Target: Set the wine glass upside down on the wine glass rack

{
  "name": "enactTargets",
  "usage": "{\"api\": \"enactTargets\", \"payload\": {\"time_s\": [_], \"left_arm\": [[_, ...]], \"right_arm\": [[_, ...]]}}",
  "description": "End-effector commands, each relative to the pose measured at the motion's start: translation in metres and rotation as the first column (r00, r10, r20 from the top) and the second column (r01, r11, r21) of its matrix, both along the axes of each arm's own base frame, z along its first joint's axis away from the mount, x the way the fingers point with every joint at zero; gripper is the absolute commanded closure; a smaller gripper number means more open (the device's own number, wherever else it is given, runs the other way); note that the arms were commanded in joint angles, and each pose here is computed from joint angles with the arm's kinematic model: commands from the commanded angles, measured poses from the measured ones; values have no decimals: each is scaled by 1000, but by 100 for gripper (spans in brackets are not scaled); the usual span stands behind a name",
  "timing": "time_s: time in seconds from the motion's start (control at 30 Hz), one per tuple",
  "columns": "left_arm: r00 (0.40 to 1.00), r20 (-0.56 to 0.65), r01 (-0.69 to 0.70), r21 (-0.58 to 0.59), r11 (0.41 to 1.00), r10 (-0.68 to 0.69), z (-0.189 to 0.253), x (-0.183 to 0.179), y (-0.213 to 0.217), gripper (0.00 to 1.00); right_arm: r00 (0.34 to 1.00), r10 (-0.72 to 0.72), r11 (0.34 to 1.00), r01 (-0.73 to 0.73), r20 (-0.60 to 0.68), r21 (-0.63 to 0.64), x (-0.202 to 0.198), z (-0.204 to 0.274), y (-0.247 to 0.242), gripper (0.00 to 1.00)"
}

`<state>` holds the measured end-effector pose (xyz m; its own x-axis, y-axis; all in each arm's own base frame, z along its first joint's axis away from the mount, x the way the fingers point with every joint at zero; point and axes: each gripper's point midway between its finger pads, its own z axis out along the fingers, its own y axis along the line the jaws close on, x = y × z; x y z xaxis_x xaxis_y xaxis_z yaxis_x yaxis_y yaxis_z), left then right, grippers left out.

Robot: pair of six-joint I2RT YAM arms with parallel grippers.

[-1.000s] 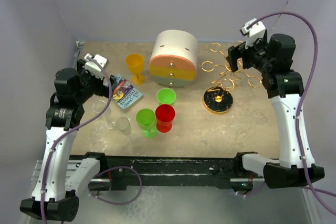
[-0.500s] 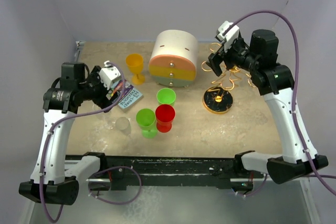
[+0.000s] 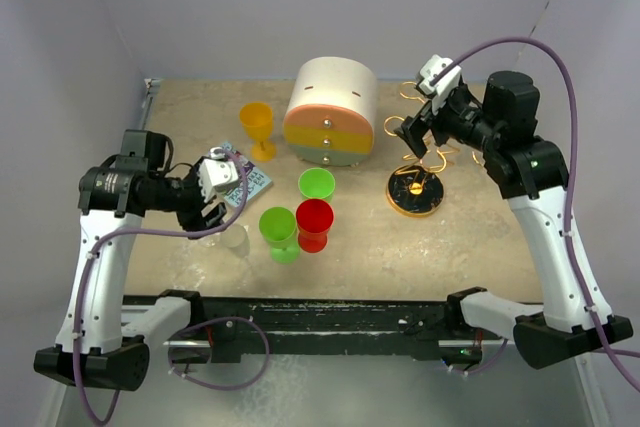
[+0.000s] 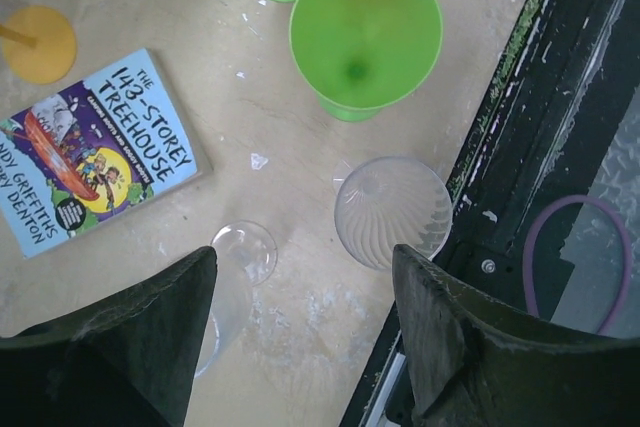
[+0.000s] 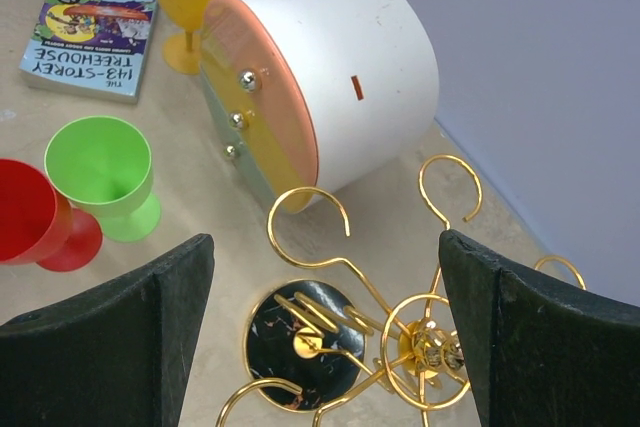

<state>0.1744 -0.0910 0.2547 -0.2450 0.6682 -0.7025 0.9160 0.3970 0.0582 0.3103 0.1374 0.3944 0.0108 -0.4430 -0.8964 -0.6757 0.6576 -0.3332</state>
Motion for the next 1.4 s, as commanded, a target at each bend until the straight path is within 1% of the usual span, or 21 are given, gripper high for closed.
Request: {"api": "enactTargets", "payload": {"time_s": [0.0, 0.17, 0.27, 0.37, 0.43, 0.57, 0.8, 1.07, 1.37], "left_arm": [[996, -4, 89, -12, 996, -89, -8, -6, -10, 28], [994, -24, 107, 29, 994, -107, -23, -2, -21, 33], [992, -47, 123, 46, 991, -121, -32, 0, -31, 42], [992, -58, 114, 88, 990, -110, -39, 5, -28, 49], [993, -53, 109, 112, 988, -103, -41, 9, -25, 50], [993, -44, 113, 121, 986, -108, -42, 11, -24, 50], [991, -82, 118, 168, 979, -106, -52, 9, -17, 53], [989, -89, 129, 183, 975, -114, -53, 11, -16, 66], [988, -102, 137, 212, 968, -118, -55, 12, -13, 86]], "right_arm": [[999, 5, 1000, -5, 43, 7, -4, 9, 0, 4], [999, 2, 1000, -2, 38, 9, -4, 6, 0, 4], [999, -4, 1000, 3, 32, 10, -3, 4, -1, 4], [1000, -6, 1000, 6, 27, 8, -4, 2, -1, 4], [1000, -9, 1000, 9, 27, 7, -5, 2, -2, 4], [1000, -14, 1000, 14, 28, 3, -5, 0, -3, 3], [1000, -20, 1000, 20, 13, -3, -3, -8, -4, 3], [1000, -27, 1000, 27, 7, -5, -2, -11, -5, 3], [999, -34, 999, 34, -1, -12, 0, -17, -5, 3]]}}
